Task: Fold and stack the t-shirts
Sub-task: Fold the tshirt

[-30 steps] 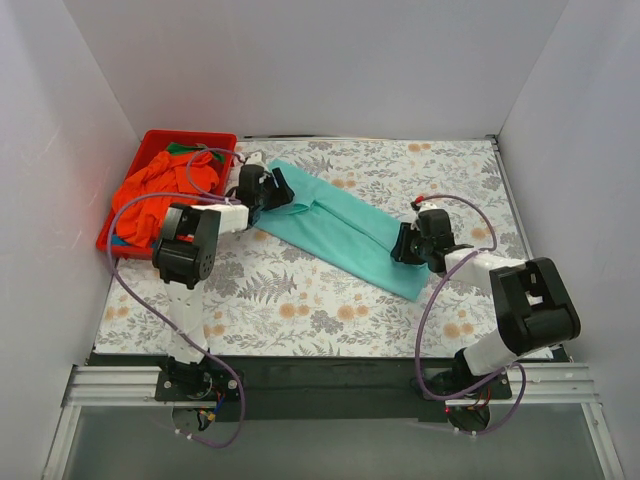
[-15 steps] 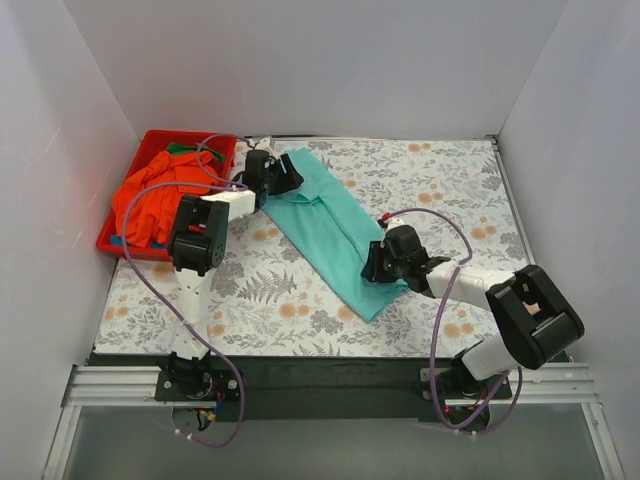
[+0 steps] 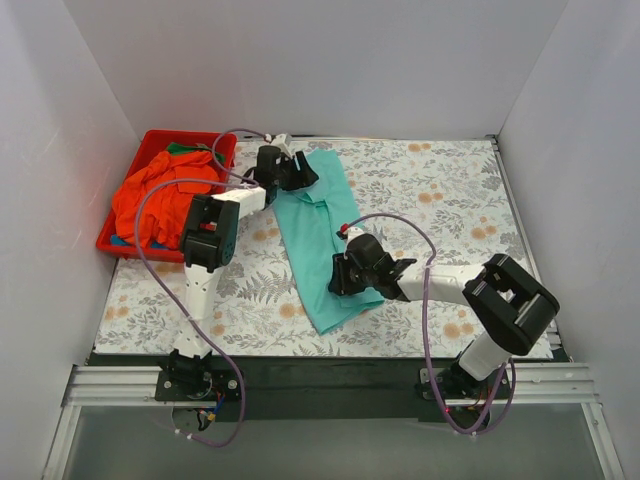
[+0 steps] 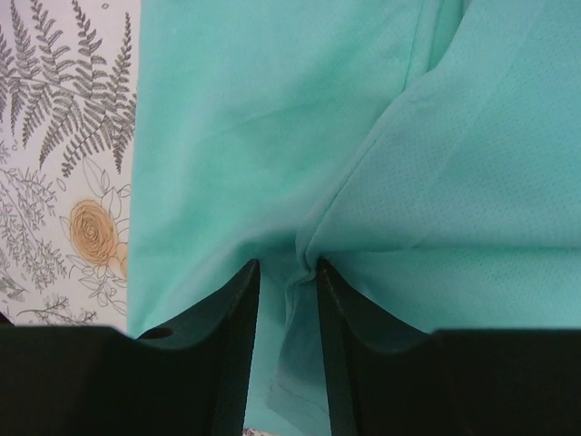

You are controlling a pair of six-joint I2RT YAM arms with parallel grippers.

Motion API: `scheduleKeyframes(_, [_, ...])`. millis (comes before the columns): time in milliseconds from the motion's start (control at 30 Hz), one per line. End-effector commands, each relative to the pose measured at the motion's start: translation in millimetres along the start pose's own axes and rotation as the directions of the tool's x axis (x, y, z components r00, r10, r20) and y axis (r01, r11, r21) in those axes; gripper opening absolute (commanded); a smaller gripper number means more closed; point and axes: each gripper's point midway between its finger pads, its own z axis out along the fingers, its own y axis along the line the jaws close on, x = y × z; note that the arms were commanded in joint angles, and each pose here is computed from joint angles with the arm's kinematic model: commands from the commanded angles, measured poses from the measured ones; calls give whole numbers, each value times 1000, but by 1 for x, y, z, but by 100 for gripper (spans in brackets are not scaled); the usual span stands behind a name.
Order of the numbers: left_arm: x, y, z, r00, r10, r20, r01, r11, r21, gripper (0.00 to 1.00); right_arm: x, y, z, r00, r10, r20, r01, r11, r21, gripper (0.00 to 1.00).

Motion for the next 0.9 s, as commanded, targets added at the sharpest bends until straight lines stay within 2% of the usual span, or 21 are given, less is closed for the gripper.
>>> scheduleKeyframes(0, [86,31,1,967,-66,-246,47,995,-83,58,50,-8,0,987,4,-160,5,998,55,38])
scheduleKeyframes(333, [79,20,14,969,-52,-241,45,998,-35,58,61,9,-7,986,-27,-162,31,999,22,39])
scheduleKeyframes(600, [73,10,22,972,-39,-232,41,999,1,60,49,21,-19,992,-51,-113,51,999,-6,41])
scheduleKeyframes(733, [54,-13,21,981,10,-196,-1,999,43,61,37,21,-33,996,-68,-62,68,998,11,43])
scheduleKeyframes(867, [7,-52,10,992,60,-109,-50,994,94,62,26,18,-56,997,-76,-6,76,996,35,43])
